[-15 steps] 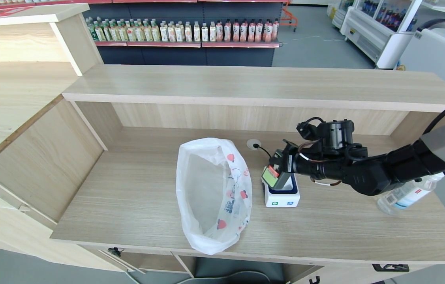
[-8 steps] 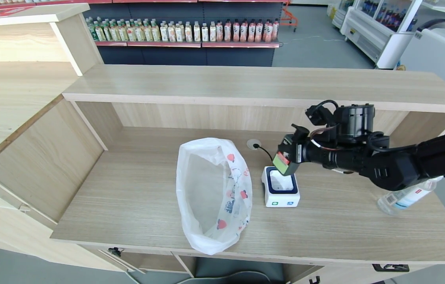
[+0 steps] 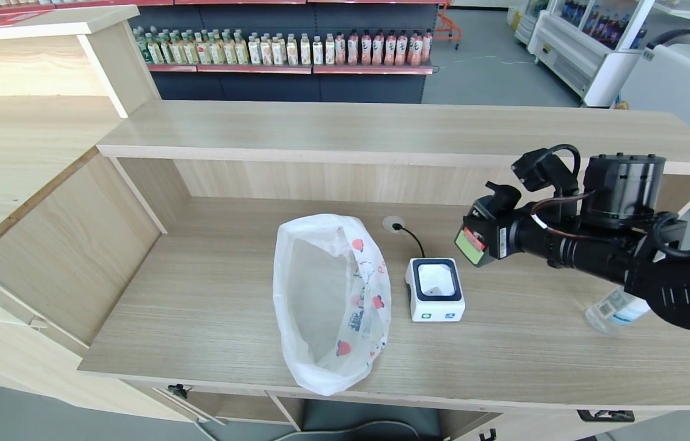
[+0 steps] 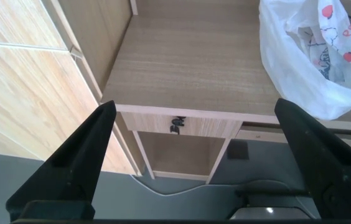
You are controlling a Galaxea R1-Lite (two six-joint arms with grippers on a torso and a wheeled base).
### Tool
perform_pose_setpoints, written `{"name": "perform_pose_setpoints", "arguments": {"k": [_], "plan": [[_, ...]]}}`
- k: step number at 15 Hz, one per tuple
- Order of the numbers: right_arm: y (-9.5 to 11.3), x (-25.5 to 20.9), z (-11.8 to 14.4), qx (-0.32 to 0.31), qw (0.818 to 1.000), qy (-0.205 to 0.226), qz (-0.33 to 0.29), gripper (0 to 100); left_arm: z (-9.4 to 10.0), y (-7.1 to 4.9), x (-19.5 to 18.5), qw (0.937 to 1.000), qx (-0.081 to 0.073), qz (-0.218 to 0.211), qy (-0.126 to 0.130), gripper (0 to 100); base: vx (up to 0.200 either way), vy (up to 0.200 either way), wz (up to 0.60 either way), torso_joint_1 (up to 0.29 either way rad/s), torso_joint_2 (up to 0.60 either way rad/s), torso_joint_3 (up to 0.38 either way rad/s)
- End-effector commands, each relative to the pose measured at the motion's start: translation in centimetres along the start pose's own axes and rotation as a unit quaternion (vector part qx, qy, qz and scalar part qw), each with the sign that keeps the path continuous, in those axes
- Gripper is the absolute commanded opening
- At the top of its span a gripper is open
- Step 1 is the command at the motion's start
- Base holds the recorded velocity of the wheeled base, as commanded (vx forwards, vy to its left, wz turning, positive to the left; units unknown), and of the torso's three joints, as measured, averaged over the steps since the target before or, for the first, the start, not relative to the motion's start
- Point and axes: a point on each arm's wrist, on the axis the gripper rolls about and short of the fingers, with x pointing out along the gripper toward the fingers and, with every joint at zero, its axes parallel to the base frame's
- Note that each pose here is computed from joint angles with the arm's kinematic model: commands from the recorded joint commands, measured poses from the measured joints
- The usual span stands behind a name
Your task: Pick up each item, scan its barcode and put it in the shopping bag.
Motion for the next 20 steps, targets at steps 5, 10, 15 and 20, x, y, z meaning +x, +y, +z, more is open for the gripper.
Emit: {"name": "perform_pose_setpoints", "arguments": {"k": [5,10,15,20], "plan": [[1.1,-0.8,0.6,0.076,0.997,-0.007,0.030,0,0.0,0.0,0.0,1.0000,-0.001,0.000,0.000,100,0.000,0.120,0.00,-0.003,0.00,0.002],[3.0,0.0,-0.4,0.070,0.995,0.014,0.072,0,0.0,0.0,0.0,1.0000,-0.001,0.000,0.000,100,0.000,0.160,0.00,0.008,0.00,-0.001],[4.7,4.5,-3.3,0.072,0.991,0.057,0.095,0,0.0,0.0,0.0,1.0000,-0.001,0.000,-0.001,100,0.000,0.000,0.00,0.000,0.00,0.000],[9.8,6.8,-4.3,0.052,0.983,0.066,0.165,0,0.0,0.0,0.0,1.0000,-0.001,0.000,-0.001,100,0.000,0.000,0.00,0.000,0.00,0.000]]}}
